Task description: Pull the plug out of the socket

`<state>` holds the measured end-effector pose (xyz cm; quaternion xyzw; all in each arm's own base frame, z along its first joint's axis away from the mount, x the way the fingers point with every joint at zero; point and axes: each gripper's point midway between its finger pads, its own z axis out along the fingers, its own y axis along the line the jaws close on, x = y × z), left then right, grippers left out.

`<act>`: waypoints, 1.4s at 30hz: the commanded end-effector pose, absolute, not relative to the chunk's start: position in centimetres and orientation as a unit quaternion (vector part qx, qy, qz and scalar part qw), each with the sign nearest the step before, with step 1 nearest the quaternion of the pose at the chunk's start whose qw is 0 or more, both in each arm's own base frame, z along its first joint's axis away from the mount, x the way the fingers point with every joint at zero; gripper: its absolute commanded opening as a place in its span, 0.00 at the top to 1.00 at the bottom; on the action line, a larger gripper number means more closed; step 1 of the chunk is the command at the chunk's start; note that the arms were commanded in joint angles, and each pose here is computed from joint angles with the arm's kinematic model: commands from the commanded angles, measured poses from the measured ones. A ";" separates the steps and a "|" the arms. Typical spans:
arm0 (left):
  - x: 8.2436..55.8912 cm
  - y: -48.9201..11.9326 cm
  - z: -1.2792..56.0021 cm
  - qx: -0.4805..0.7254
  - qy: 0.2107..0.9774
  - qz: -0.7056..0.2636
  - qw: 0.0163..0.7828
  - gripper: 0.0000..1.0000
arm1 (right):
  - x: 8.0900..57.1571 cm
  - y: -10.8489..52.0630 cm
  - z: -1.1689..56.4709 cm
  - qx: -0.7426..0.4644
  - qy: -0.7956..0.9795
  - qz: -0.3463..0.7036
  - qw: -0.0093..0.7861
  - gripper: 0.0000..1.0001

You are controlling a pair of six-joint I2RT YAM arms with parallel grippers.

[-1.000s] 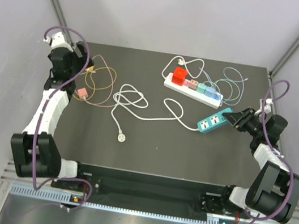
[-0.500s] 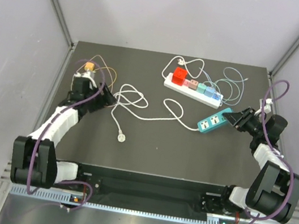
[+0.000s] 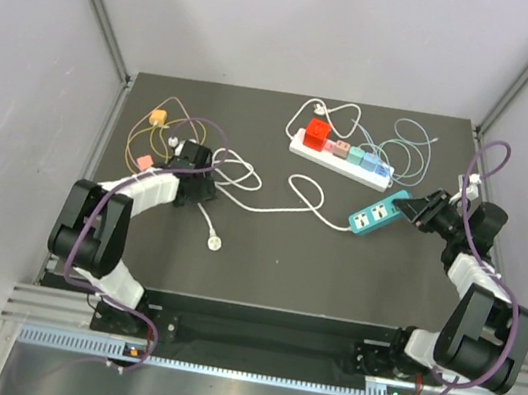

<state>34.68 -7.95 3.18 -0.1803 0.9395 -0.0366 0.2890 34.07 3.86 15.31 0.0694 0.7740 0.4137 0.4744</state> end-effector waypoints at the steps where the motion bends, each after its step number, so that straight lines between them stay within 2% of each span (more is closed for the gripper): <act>1: 35.6 -6.5 3.9 -0.182 0.931 0.012 0.316 0.30 | 35.0 3.5 17.5 0.037 0.761 0.404 0.507 1.00; 3: 35.9 -6.5 3.6 -0.177 0.933 0.017 0.314 0.42 | 35.1 3.5 17.4 0.038 0.761 0.405 0.505 1.00; 4: 36.2 -6.6 3.5 -0.175 0.933 0.016 0.313 0.53 | 35.1 3.5 17.3 0.037 0.761 0.406 0.504 1.00; 7: 36.5 -7.3 2.4 -0.164 0.941 0.006 0.297 0.68 | 35.0 3.5 17.5 0.036 0.760 0.404 0.507 1.00; 8: 36.5 -7.5 1.9 -0.161 0.943 0.004 0.291 0.77 | 35.0 3.5 17.6 0.035 0.760 0.403 0.509 1.00; 10: 36.8 -8.3 1.8 -0.153 0.945 -0.016 0.289 0.85 | 35.0 3.5 17.6 0.035 0.760 0.402 0.509 1.00; 11: 36.8 -8.7 1.9 -0.147 0.946 -0.023 0.289 0.95 | 35.0 3.5 17.5 0.036 0.760 0.403 0.508 1.00; 12: 36.9 -9.3 2.1 -0.139 0.947 -0.040 0.288 1.00 | 35.0 3.5 17.6 0.035 0.760 0.403 0.508 1.00; 16: 38.0 -11.8 5.4 -0.107 0.932 -0.112 0.329 1.00 | 35.0 3.7 17.4 0.034 0.761 0.407 0.504 1.00; 21: 42.5 -12.3 13.4 -0.117 0.884 -0.160 0.424 1.00 | 34.9 4.5 17.3 0.022 0.759 0.420 0.497 1.00; 25: 45.9 -12.6 16.1 -0.132 0.865 -0.217 0.433 1.00 | 34.5 6.3 17.7 0.002 0.752 0.445 0.486 1.00; 30: 50.8 -12.7 16.7 -0.138 0.855 -0.237 0.440 1.00 | 34.5 10.4 19.0 -0.034 0.742 0.471 0.476 1.00; 32: 52.5 -12.4 15.4 -0.143 0.858 -0.237 0.432 1.00 | 34.5 13.5 20.2 -0.070 0.735 0.477 0.476 1.00; 34: 54.3 -12.3 16.4 -0.140 0.850 -0.246 0.445 1.00 | 34.3 17.2 21.0 -0.110 0.728 0.492 0.465 1.00; 38: 57.2 -11.4 14.5 -0.138 0.851 -0.244 0.445 1.00 | 37.8 22.0 25.2 -0.149 0.704 0.501 0.480 1.00; 40: 58.3 -11.4 14.6 -0.129 0.847 -0.255 0.448 1.00 | 39.4 24.9 24.1 -0.147 0.714 0.514 0.452 1.00; 42: 59.4 -10.8 13.5 -0.135 0.848 -0.258 0.443 1.00 | 41.6 27.0 25.7 -0.143 0.705 0.519 0.461 1.00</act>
